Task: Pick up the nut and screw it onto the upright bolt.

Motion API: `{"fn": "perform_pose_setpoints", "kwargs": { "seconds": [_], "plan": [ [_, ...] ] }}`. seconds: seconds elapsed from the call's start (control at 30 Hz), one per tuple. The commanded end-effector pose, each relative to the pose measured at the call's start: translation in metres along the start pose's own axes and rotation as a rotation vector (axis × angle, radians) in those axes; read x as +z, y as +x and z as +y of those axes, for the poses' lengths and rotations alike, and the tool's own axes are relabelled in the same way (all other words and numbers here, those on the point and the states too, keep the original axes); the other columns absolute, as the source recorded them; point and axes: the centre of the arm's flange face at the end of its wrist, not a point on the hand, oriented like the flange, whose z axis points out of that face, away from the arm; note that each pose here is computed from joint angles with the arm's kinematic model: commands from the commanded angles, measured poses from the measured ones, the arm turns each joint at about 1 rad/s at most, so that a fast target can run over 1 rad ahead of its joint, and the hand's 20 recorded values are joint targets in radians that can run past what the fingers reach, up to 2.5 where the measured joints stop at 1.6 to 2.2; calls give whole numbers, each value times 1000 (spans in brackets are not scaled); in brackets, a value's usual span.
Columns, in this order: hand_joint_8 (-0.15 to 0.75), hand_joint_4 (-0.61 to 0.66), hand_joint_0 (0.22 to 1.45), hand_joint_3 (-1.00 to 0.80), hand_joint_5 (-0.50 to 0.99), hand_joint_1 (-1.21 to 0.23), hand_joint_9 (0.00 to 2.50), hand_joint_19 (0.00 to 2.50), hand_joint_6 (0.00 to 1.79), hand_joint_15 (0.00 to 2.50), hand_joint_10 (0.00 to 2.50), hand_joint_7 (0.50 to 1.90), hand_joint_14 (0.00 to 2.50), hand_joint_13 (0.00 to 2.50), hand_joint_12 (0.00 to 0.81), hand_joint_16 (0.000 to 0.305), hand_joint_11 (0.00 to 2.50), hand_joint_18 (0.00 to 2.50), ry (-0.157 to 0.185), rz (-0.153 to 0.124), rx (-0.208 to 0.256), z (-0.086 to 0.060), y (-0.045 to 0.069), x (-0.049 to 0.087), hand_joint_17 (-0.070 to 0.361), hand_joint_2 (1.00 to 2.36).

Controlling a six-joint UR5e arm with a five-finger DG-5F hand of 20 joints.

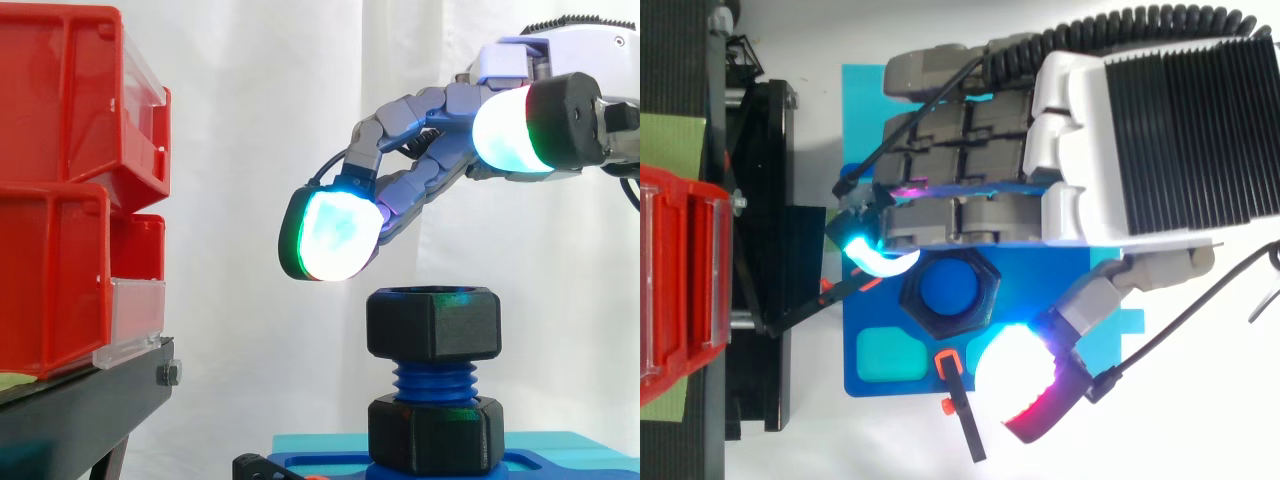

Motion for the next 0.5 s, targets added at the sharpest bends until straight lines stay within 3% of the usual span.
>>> {"fn": "perform_pose_setpoints", "kwargs": {
  "seconds": [0.0,0.33,0.47],
  "plan": [
    [220,169,506,-500,-117,-205,706,61,502,0,0,733,0,690,244,31,0,423,-5,2,3,5,1,2,69,1000],
    [221,176,505,-500,-115,-206,706,66,503,0,0,758,0,692,243,30,0,422,-3,3,3,6,2,2,68,1000],
    [224,177,505,-500,-113,-206,709,67,502,0,0,769,0,692,243,30,0,423,-3,12,8,5,9,4,68,1000]
  ]
}}
